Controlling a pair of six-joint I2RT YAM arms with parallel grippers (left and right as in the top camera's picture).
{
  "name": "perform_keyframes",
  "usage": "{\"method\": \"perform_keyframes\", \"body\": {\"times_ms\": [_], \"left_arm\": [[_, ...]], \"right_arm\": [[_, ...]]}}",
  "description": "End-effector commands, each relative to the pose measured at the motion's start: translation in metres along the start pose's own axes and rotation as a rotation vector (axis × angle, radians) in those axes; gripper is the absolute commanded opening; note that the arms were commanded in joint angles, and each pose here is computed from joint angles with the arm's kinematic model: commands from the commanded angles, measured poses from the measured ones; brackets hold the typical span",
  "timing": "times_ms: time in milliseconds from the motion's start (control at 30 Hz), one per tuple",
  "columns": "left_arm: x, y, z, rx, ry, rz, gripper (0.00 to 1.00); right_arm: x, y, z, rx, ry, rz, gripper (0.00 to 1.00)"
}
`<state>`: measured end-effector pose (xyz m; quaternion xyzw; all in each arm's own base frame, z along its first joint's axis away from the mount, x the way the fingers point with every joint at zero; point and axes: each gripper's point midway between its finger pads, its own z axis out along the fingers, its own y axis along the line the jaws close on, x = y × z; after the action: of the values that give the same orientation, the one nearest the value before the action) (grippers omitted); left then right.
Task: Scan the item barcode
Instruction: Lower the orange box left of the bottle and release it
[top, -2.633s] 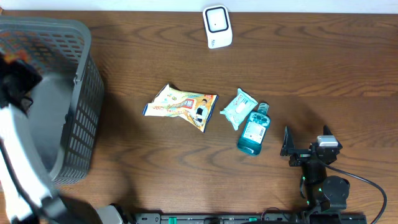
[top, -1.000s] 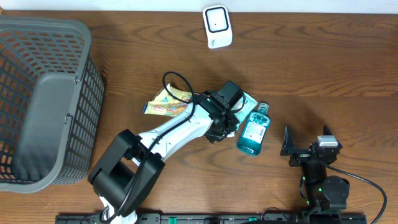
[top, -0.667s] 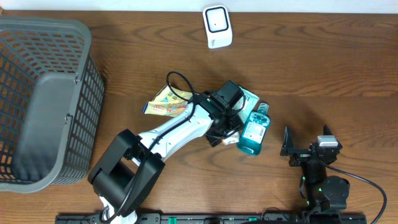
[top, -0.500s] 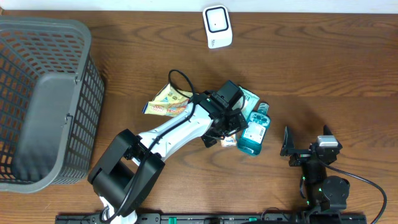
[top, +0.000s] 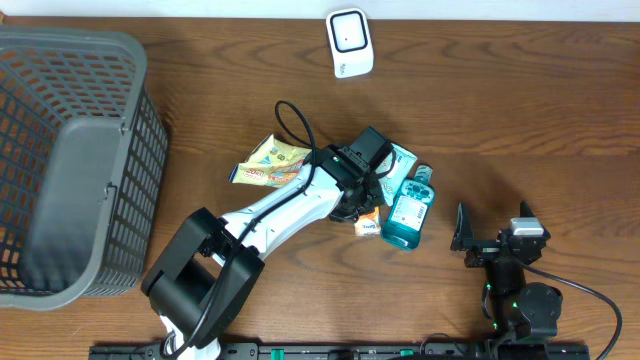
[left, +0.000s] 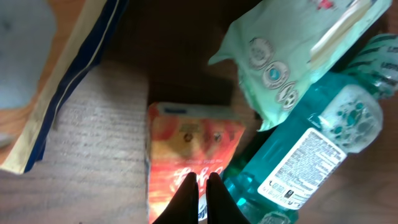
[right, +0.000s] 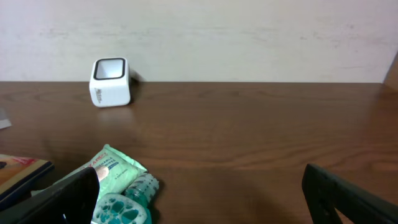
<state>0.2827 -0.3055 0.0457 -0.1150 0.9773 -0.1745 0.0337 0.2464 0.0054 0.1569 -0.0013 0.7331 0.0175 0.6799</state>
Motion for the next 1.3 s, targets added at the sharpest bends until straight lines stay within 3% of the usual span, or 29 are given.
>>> {"method": "perform_keyframes", "body": {"times_ms": [0,700,933,1033,1067,1200,1233,1267], "left_arm": [[-0.008,0.001,-0.001,0.007,-0.048,0.017,0.07],[0.017,0.036,0.037,-0.072,0.047,-0.060,0.07],[0.018,0.018,0.026,-0.001,0.065,-0.004,0.07],[0.008,-0.004,-0.005,0.076,-0.003,0.080,0.07],[-0.008,-0.018,-0.044,0.120,-0.127,0.141,0.07],[-0.034,-0.029,-0.125,0.180,-0.396,0.219,0.08],[-0.041,-0.031,-0.147,0.192,-0.472,0.235,0.12],[-0.047,-0.032,-0.171,0.204,-0.554,0.255,0.29]], "right_arm": [[0.000,-0.002,0.000,0.009,0.000,0.014,0.99],[0.000,-0.002,0.000,0.009,0.000,0.014,0.99],[0.000,-0.002,0.000,0.009,0.000,0.014,0.99],[0.000,-0.002,0.000,0.009,0.000,0.014,0.99],[0.000,-0.002,0.000,0.009,0.000,0.014,0.99],[0.000,-0.002,0.000,0.009,0.000,0.014,0.99],[0.000,-0.002,0.000,0.009,0.000,0.014,0.99],[0.000,-0.002,0.000,0.009,0.000,0.014,0.99]]}}
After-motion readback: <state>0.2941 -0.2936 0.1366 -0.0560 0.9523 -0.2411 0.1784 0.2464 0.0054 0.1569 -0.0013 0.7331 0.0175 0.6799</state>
